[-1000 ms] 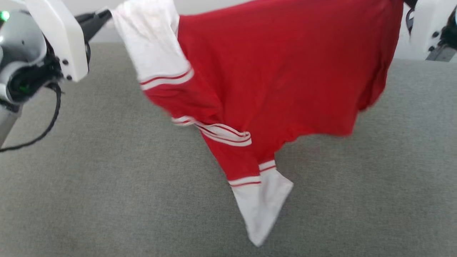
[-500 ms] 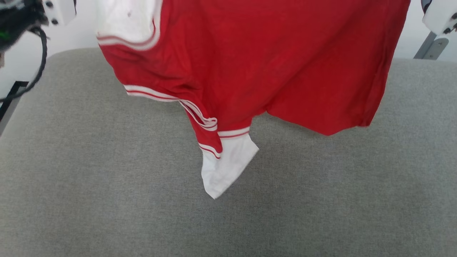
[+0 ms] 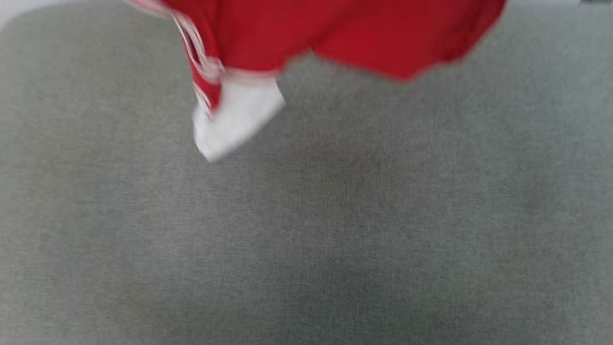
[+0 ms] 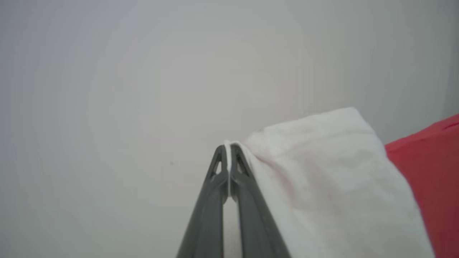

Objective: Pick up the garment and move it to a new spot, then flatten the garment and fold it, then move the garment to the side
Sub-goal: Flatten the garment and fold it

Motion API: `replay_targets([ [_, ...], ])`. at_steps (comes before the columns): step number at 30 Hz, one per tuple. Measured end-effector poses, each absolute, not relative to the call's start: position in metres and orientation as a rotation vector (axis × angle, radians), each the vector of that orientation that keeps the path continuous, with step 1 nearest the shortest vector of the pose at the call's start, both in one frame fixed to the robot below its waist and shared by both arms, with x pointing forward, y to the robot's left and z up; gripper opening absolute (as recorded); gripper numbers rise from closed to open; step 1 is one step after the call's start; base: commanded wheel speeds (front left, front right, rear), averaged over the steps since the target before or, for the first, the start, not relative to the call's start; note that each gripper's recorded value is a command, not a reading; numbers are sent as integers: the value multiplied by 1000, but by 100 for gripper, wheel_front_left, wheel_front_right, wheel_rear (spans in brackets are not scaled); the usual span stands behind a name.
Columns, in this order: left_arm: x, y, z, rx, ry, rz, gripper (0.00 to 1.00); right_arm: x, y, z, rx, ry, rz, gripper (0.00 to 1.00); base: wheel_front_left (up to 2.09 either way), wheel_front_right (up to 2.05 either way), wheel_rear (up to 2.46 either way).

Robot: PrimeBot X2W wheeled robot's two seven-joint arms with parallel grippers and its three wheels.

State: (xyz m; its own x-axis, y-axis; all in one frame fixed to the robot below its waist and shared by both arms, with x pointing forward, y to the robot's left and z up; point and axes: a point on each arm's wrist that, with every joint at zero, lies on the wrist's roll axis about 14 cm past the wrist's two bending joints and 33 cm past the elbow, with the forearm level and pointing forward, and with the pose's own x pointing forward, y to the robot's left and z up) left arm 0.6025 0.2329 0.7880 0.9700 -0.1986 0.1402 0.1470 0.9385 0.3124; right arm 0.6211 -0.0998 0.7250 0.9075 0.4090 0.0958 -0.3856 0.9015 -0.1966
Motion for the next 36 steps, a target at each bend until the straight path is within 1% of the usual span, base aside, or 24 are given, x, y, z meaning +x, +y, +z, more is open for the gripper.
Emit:
replay_targets([
  [4, 629, 228, 806, 345, -336, -152, 0, 651, -102, 719, -197, -232, 363, 0, 0, 0, 0],
  [7, 638, 217, 822, 389, -494, -171, 0, 666, -105, 726, -225, -351, 327, 0, 0, 0, 0],
  [9, 644, 209, 823, 414, -534, -193, 0, 676, -104, 719, -239, -389, 317, 0, 0, 0, 0],
  [11, 650, 203, 809, 424, -517, -225, 0, 686, -101, 696, -236, -350, 316, 0, 0, 0, 0],
  [14, 654, 202, 765, 446, -429, -268, 0, 696, -92, 655, -236, -249, 335, 0, 0, 0, 0],
  [15, 654, 202, 765, 446, -429, -268, 0, 696, -92, 655, -236, -249, 335, 0, 0, 0, 0],
  [17, 654, 212, 728, 431, -342, -268, 0, 698, -88, 628, -248, -174, 348, 0, 0, 0, 0],
  [21, 640, 211, 655, 436, -161, -328, 0, 686, -81, 570, -247, -5, 382, 0, 0, 0, 0],
  [23, 628, 206, 624, 400, -63, -363, 0, 677, -79, 548, -226, 66, 397, 0, 0, 0, 0],
  [28, 589, 207, 576, 345, 131, -427, 0, 647, -73, 504, -174, 239, 437, 0, 0, 0, 0],
  [33, 540, 198, 539, 229, 306, -493, 0, 610, -76, 477, -115, 370, 474, 0, 0, 0, 0],
  [36, 511, 197, 524, 172, 393, -516, 0, 588, -81, 470, -85, 421, 491, 0, 0, 0, 0],
])
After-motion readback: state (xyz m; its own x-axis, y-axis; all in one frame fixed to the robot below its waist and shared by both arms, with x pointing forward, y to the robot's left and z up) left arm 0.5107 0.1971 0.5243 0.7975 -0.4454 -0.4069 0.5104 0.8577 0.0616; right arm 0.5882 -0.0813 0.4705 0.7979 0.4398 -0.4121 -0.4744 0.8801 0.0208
